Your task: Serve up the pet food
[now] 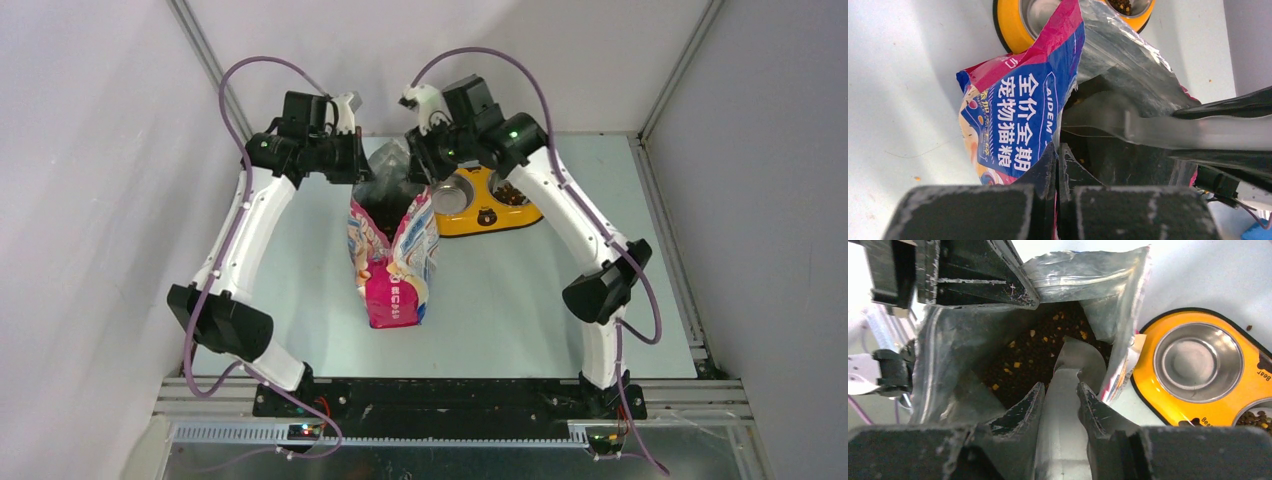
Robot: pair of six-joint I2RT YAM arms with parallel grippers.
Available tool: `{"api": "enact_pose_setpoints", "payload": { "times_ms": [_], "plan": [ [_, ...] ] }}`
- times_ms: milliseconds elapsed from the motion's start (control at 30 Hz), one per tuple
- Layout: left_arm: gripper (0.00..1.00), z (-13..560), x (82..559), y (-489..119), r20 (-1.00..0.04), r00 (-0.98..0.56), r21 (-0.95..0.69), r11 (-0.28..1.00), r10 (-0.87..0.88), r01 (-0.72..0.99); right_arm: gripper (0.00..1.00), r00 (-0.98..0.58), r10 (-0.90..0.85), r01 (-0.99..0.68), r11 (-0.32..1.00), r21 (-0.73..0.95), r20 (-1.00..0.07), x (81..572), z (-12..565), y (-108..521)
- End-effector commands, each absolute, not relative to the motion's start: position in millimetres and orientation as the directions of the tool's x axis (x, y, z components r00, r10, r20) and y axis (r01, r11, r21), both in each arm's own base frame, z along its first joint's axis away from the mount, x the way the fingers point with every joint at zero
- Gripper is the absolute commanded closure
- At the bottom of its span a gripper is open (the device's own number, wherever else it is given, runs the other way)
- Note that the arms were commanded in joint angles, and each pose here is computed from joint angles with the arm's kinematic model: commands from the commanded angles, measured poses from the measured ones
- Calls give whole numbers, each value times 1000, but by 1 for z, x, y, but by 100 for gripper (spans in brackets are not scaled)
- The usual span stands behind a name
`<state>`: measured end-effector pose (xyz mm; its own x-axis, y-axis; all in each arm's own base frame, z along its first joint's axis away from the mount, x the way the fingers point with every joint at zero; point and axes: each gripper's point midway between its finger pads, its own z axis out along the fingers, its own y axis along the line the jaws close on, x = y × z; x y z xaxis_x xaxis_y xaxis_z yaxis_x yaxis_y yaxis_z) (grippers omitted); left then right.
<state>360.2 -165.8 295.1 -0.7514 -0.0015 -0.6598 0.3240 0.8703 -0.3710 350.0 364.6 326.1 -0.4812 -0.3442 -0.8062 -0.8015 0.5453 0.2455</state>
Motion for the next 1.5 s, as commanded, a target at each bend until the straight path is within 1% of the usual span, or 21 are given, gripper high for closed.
{"api": "enact_pose_setpoints", "payload": {
  "times_ms": [0, 100, 300, 433, 533, 667, 767, 867, 1000, 1133, 1333, 1467],
  "plan": [
    [100, 310, 360, -186, -669, -742, -448, 819, -42, 358, 100, -370, -465, -845, 528, 83, -804, 357, 305, 370],
    [100, 307, 359, -186, -661, -749, -453, 819, -44, 352, 100, -353, -500, -853, 519, 53, -791, 360, 285, 380],
    [100, 301, 359, -186, -643, -764, -464, 822, -57, 329, 100, -280, -576, -891, 453, -14, -768, 356, 249, 403],
    [100, 294, 358, -186, -622, -780, -476, 823, -66, 310, 100, -264, -631, -907, 420, -34, -730, 350, 217, 403],
    [100, 291, 359, -187, -614, -786, -480, 823, -68, 303, 100, -294, -665, -916, 401, 3, -686, 335, 193, 399],
    [100, 289, 362, -186, -613, -787, -475, 828, -69, 297, 100, -340, -675, -922, 376, 92, -655, 313, 180, 398],
    [100, 287, 365, -186, -616, -786, -465, 833, -63, 298, 100, -395, -653, -914, 349, 205, -646, 296, 182, 401],
    [100, 285, 370, -185, -620, -783, -454, 838, -52, 303, 100, -472, -612, -880, 287, 378, -635, 278, 190, 404],
    [100, 280, 375, -183, -624, -781, -427, 850, -29, 309, 100, -552, -570, -821, 245, 515, -609, 271, 200, 403],
    [100, 277, 380, -179, -635, -773, -393, 863, -5, 317, 100, -590, -528, -790, 223, 571, -610, 271, 215, 405],
    [100, 279, 381, -174, -651, -759, -359, 874, 17, 328, 100, -630, -440, -759, 177, 626, -640, 279, 258, 404],
    [100, 282, 377, -172, -663, -747, -339, 872, 46, 354, 100, -671, -374, -726, 154, 670, -641, 294, 281, 394]
  ]
}}
